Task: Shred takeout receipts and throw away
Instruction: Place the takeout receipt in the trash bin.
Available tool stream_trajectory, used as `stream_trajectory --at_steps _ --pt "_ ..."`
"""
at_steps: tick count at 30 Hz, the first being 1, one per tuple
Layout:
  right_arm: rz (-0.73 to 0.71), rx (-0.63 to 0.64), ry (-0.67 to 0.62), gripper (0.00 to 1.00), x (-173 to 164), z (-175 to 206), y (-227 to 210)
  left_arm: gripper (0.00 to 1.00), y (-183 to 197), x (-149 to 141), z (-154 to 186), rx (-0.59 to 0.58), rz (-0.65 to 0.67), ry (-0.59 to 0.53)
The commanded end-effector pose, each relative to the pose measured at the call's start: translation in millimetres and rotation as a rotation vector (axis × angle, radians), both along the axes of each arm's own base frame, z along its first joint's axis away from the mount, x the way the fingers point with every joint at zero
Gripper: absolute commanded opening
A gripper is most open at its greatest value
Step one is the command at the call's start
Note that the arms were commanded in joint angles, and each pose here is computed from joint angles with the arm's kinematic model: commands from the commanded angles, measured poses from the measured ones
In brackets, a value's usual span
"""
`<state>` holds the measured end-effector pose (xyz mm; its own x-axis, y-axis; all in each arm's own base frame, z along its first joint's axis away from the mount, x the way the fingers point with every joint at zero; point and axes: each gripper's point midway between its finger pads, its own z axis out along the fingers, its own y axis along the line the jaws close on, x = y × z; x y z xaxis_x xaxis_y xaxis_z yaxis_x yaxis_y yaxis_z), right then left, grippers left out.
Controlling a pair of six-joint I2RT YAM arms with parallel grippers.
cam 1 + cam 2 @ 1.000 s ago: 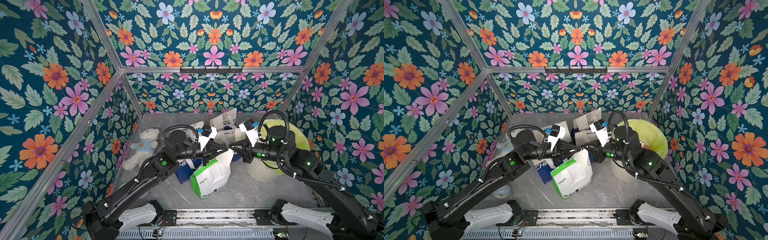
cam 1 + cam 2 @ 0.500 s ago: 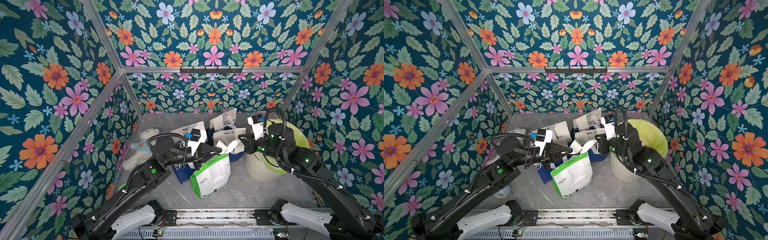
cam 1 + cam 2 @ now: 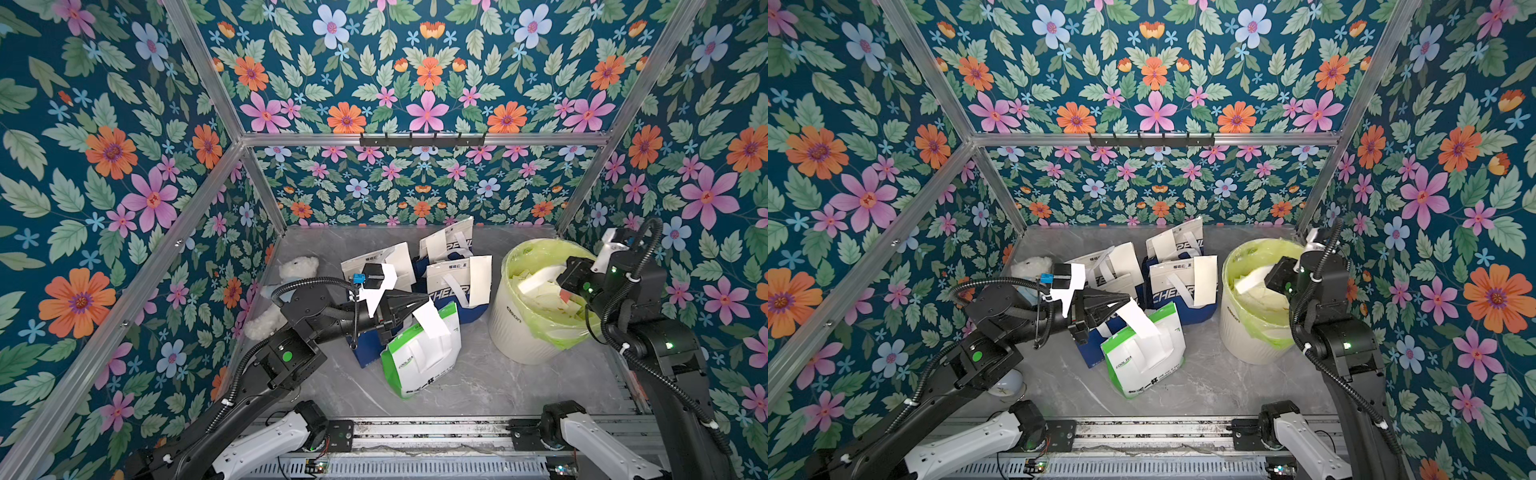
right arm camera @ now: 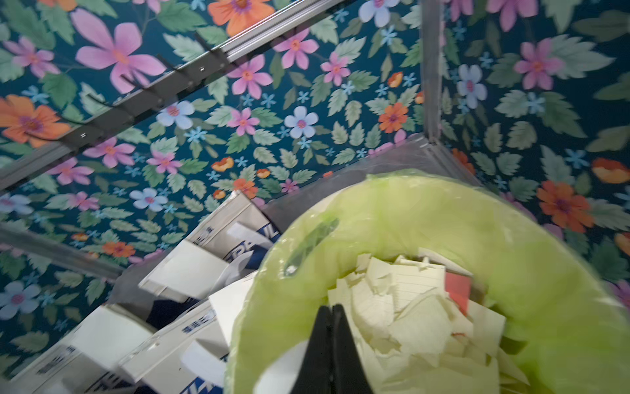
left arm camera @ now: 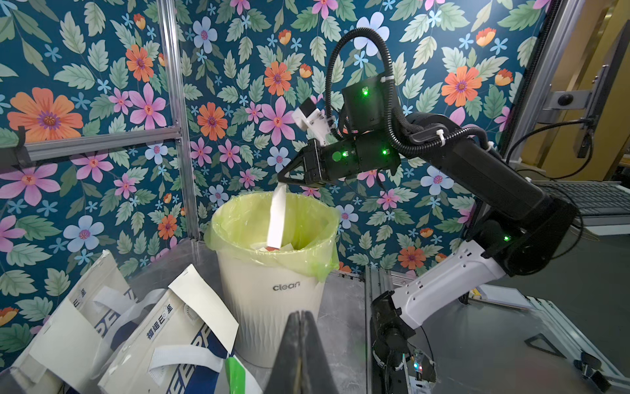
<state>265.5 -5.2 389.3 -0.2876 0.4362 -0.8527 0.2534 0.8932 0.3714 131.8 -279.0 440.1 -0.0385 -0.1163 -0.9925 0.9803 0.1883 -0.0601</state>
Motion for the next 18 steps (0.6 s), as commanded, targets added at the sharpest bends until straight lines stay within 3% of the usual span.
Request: stream_trajectory --at_steps 1,7,8,10,12,15,18 --pt "-0.122 0.019 0.055 0.0 -8.5 -16.8 -24.1 0.0 -2.3 3.0 0.2 -0.003 0.006 -0.007" --pt "-0.057 0.049 0.13 0.0 -1.9 -49.5 -15.0 0.0 -5.8 7.0 2.3 -0.02 0.008 0.002" --pt "-0.01 0.062 0.148 0.06 0.9 -54.7 -6.7 0.0 -6.5 7.5 2.5 -0.023 0.007 0.004" --pt "0.077 0.1 0.176 0.43 5.0 -61.5 9.8 0.0 -7.5 9.1 4.0 -0.03 0.009 0.005" --pt "0.135 0.128 0.176 0.66 7.5 -61.5 21.1 0.0 -8.5 11.2 5.6 -0.04 0.014 0.01" --pt "0.181 0.132 0.159 0.79 9.6 -56.7 28.3 0.0 -12.1 13.3 6.3 -0.05 0.006 0.019" --pt "0.238 0.115 0.143 0.84 9.0 -49.8 35.7 0.0 -17.3 16.1 7.1 -0.066 -0.007 0.032"
